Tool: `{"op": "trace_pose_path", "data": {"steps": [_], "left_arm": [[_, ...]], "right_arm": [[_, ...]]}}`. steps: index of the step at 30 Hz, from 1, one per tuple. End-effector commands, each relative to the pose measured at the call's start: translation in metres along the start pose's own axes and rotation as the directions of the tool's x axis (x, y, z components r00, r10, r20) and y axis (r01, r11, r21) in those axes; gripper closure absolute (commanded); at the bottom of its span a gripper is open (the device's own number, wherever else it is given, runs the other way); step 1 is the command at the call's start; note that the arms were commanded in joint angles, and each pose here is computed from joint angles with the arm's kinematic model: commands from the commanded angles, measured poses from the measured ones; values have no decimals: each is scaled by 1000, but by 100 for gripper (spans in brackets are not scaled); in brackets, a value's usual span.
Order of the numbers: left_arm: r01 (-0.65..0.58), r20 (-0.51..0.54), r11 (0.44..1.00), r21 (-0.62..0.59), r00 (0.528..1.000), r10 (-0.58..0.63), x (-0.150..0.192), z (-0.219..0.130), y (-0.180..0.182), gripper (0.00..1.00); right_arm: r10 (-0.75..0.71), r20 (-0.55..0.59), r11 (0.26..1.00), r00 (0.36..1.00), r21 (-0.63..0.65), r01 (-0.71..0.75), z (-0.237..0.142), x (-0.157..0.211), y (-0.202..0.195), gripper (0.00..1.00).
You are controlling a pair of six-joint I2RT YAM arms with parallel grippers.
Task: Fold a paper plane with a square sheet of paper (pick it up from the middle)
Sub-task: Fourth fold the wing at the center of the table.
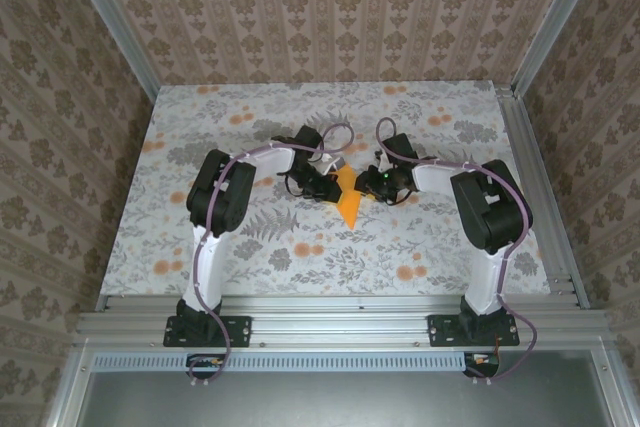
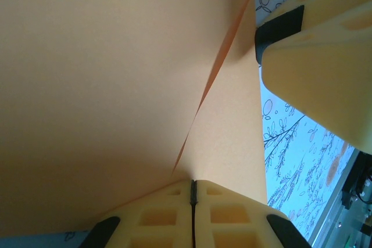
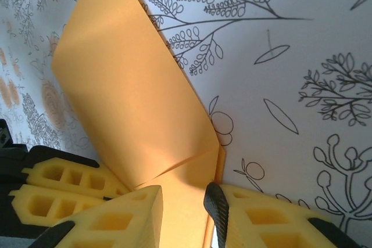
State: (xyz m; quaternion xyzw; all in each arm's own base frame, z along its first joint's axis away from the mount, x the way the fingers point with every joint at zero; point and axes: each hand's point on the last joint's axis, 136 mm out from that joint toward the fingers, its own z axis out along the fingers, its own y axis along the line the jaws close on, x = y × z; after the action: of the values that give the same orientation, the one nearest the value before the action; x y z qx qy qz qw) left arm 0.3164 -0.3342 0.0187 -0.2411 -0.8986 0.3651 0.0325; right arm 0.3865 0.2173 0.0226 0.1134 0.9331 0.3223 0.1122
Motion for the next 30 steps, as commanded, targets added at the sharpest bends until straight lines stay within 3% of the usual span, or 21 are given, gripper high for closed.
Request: {"op": "trace_pose_path", "data": {"steps": [1,12,22,30], "left_arm": [[71,-101,982,-176,991,-90,34,10,52,93],[72,-109,981,-179,990,-92,38,11,53,93],[71,-111,981,-179,990,-92,39,11,54,93],[73,-112,982,-176,989,-94,39,11,54,93]], "right_arm": [[-11,-14,1000,1000,-16,11,4,1,6,67],[-9,13,998,1000,68,8,-8,3,-7,66],[-14,35,998,999,64,12,-17,2,-3,66],[-5,2,1000,1000,17,5,-4,2,4,66]]}}
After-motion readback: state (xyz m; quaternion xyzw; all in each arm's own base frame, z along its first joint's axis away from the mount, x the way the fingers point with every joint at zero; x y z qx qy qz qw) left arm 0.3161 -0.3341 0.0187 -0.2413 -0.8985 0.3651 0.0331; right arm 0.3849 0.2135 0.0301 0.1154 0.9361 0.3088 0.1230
